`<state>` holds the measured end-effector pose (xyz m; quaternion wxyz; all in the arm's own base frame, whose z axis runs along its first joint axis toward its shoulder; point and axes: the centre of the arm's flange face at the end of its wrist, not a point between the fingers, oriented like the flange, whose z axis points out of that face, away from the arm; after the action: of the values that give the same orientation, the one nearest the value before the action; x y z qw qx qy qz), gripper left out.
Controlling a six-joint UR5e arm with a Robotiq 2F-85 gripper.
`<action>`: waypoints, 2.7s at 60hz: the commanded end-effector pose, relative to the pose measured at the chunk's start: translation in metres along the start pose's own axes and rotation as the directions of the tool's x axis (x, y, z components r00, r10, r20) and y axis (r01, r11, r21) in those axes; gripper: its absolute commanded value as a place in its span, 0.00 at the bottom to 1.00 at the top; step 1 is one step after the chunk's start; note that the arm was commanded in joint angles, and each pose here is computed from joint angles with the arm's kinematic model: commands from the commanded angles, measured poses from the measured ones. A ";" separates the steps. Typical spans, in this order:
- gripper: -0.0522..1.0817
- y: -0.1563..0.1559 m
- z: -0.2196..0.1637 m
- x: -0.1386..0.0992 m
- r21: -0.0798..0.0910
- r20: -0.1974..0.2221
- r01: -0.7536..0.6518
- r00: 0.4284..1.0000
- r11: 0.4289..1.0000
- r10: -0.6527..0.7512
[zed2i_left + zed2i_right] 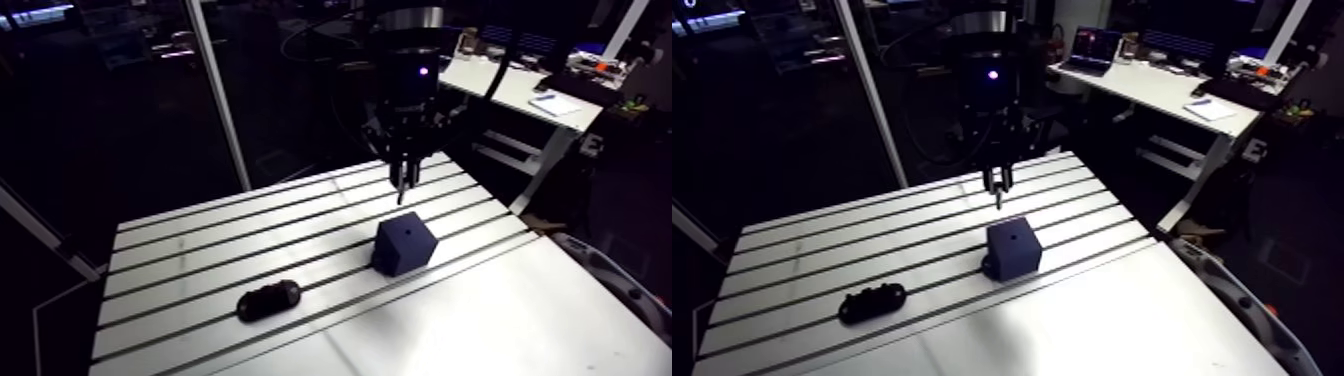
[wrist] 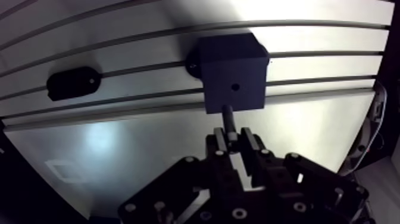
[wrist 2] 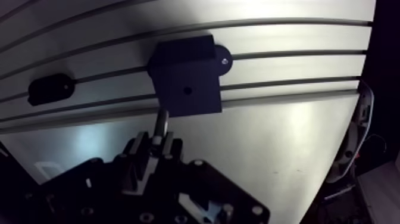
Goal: Pick up the M10 bolt and insert it into the hole until fully seated.
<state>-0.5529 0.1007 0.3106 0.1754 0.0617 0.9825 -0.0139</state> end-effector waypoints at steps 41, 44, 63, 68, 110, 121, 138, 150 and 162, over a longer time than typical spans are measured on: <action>1.00 0.027 0.021 0.001 0.025 0.042 -0.014 0.999 1.000 0.013; 1.00 0.028 0.024 0.000 0.028 0.047 -0.016 0.999 0.999 0.015; 1.00 0.025 0.037 -0.003 0.032 0.063 -0.014 0.998 0.999 0.012; 1.00 0.025 0.039 -0.002 0.032 0.064 -0.014 0.998 0.999 0.011; 1.00 0.026 0.050 0.008 0.036 0.072 -0.012 0.997 0.999 0.009; 1.00 0.027 0.049 0.011 0.031 0.055 -0.013 0.998 0.999 0.011; 1.00 0.028 0.049 0.014 0.031 0.056 -0.013 0.998 0.999 0.011; 1.00 0.027 0.052 0.014 0.033 0.062 -0.012 0.998 0.999 0.010; 1.00 0.026 0.054 0.013 0.035 0.066 -0.011 0.998 0.999 0.008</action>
<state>-0.5444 0.1268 0.2570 0.2044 0.0698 0.9759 -0.0310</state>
